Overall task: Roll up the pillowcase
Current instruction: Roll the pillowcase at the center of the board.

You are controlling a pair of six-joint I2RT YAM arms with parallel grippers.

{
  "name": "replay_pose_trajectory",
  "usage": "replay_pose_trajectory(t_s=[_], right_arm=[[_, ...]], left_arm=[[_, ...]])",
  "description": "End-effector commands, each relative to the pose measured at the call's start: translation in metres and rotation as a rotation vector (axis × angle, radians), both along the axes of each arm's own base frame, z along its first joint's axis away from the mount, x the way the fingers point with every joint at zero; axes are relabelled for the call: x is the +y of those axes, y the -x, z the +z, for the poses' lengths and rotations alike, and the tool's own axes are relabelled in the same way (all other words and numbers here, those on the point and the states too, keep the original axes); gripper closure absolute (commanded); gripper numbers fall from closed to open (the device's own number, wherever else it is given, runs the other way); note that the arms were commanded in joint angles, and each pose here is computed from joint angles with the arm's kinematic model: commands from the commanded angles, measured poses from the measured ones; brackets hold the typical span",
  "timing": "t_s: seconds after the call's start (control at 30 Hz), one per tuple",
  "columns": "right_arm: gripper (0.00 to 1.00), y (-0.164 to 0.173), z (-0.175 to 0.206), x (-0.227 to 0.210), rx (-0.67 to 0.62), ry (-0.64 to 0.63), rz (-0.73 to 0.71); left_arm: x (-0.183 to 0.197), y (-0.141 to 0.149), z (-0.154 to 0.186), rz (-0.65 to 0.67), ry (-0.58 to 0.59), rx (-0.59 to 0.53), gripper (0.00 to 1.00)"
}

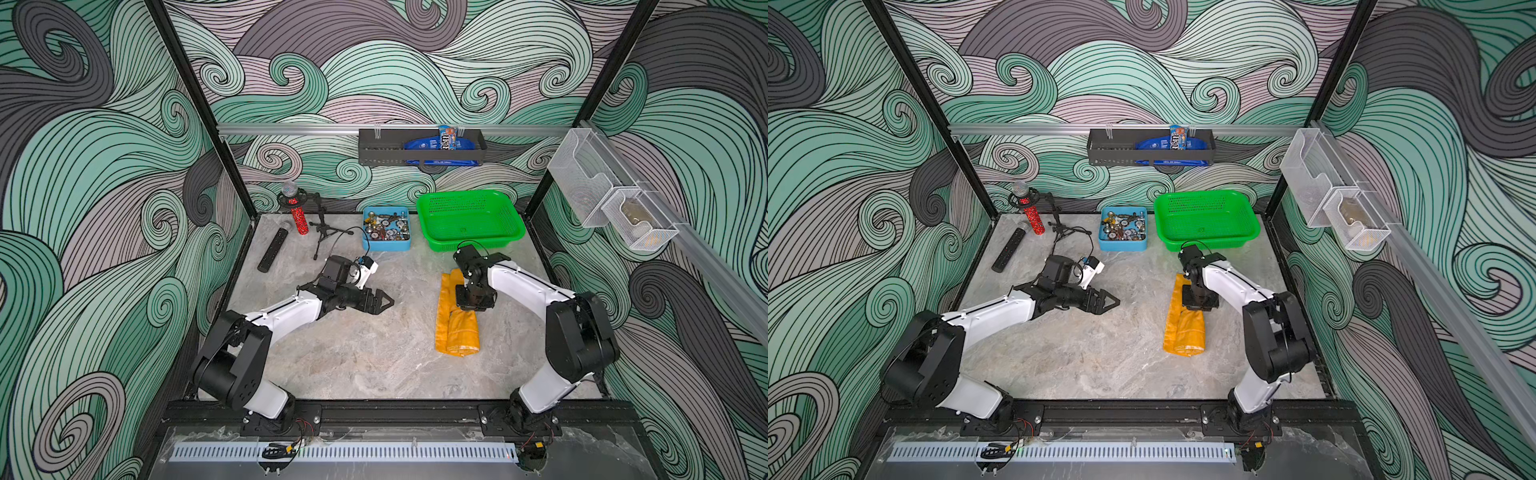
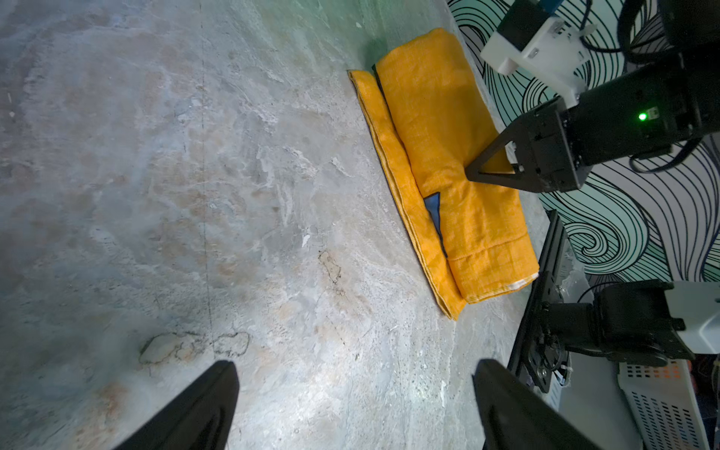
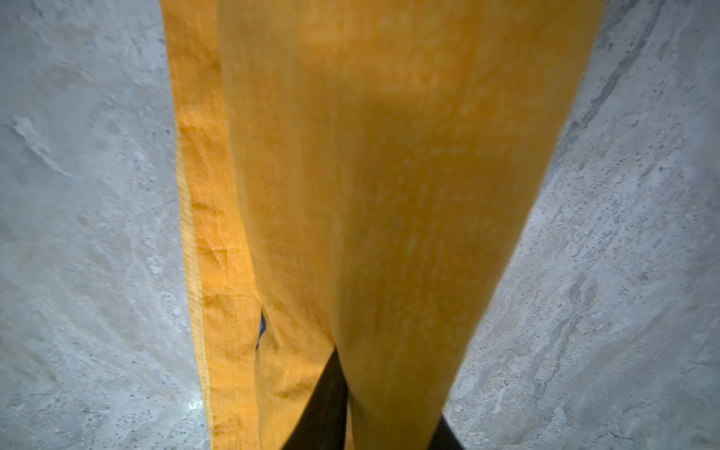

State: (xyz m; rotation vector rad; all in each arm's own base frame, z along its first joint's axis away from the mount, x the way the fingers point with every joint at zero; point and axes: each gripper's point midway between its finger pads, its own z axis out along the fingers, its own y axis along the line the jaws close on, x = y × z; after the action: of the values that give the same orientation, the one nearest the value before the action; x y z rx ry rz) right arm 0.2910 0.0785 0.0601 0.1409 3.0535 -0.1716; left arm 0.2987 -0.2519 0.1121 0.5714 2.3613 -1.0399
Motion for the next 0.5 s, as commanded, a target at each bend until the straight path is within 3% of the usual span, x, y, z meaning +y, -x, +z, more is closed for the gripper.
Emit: replay_pose_trajectory(t_s=[0.0,0.1,0.47], right_arm=[[0.68,-0.009,0.009,0.003,-0.012,0.055,0.026],[0.63,-0.014,0.012,0.013,-0.017,0.043,0.036],[0.58,-0.019,0.015,0.049,-0.014,0.022,0.089]], left_arm=[[-0.001,-0.001,0.001,-0.007,0.02,0.001,0.03],[-0.001,0.0,0.001,-0.005,0.029,0.002,0.03],[-0.005,0.001,-0.001,-0.016,0.052,0.016,0.03]])
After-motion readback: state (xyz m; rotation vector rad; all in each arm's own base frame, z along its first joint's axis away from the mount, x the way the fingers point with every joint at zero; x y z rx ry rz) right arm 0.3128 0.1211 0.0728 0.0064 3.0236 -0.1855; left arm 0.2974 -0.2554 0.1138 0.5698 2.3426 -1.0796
